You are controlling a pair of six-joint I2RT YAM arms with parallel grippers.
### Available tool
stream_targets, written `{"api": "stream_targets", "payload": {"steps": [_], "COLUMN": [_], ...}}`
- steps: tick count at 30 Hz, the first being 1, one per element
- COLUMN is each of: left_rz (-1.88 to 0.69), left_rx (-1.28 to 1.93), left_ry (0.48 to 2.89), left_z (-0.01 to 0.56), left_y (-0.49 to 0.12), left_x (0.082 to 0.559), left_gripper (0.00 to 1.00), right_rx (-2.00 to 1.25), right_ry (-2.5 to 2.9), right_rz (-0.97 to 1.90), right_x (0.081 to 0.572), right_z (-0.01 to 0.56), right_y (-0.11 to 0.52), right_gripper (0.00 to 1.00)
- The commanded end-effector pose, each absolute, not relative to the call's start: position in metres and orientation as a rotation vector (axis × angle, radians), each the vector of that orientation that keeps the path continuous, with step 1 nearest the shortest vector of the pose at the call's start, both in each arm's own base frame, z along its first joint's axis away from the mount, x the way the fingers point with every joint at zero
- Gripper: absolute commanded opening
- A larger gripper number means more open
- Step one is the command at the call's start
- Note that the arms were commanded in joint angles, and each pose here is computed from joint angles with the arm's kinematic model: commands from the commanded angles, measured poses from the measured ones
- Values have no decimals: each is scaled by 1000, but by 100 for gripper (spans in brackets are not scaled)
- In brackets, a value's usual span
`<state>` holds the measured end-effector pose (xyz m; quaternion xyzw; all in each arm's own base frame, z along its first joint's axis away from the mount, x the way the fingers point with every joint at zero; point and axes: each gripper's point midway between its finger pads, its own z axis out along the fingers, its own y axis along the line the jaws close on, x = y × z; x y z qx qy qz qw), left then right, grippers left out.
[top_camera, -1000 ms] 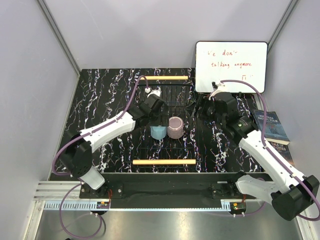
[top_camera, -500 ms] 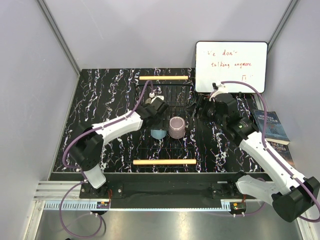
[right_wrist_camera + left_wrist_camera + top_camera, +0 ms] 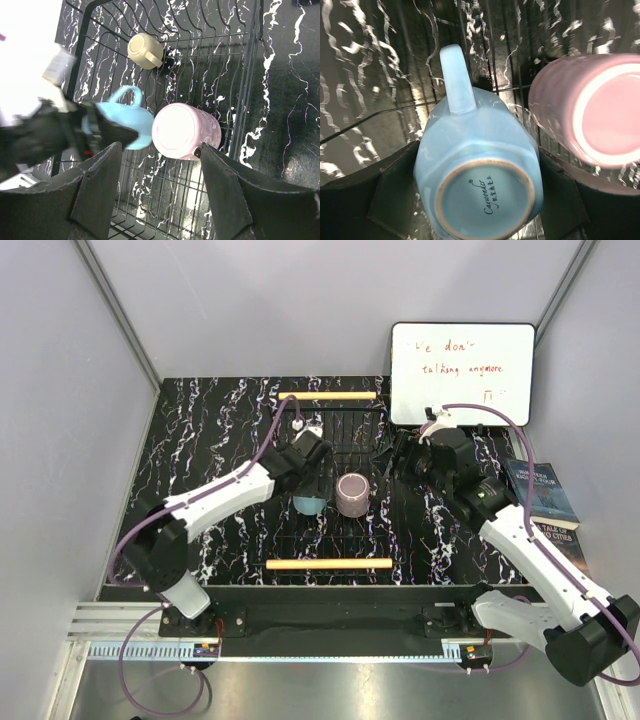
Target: Unload the cups from the dish rack
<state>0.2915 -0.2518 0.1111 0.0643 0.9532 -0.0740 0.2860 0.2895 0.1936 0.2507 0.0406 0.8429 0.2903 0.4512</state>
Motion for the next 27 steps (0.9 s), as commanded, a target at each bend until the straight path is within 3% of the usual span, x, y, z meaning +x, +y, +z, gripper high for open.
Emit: {"api": "stream_targets", "payload": {"steps": [1, 8, 12, 17, 21, 27], "left_rz": [-413, -730, -1142, -1421, -1625, -1868], "left_rx": [146, 183, 205, 112, 191, 270], "left_ry": [2224, 2037, 1775, 1593, 1373, 1227], "left_z": [240, 304, 347, 356, 387, 401], "left_y": [-268, -284, -298, -278, -274, -279], "left_x": [317, 299, 281, 275, 256, 237], "left_gripper": [0, 0, 0, 0, 0, 0], "right_rx": [82, 58, 29, -20, -72, -104], "right_ry": [1998, 1969, 1939, 1857, 1790, 1729], "right_rz": [774, 848, 920, 1024, 1133, 1279], "right_x": [288, 280, 274, 260, 252, 241], "right_z": [277, 285, 290, 309, 324, 335], "right_y": [198, 205, 212, 219, 231, 244], "right_gripper": [72, 70, 69, 68, 67, 67]}}
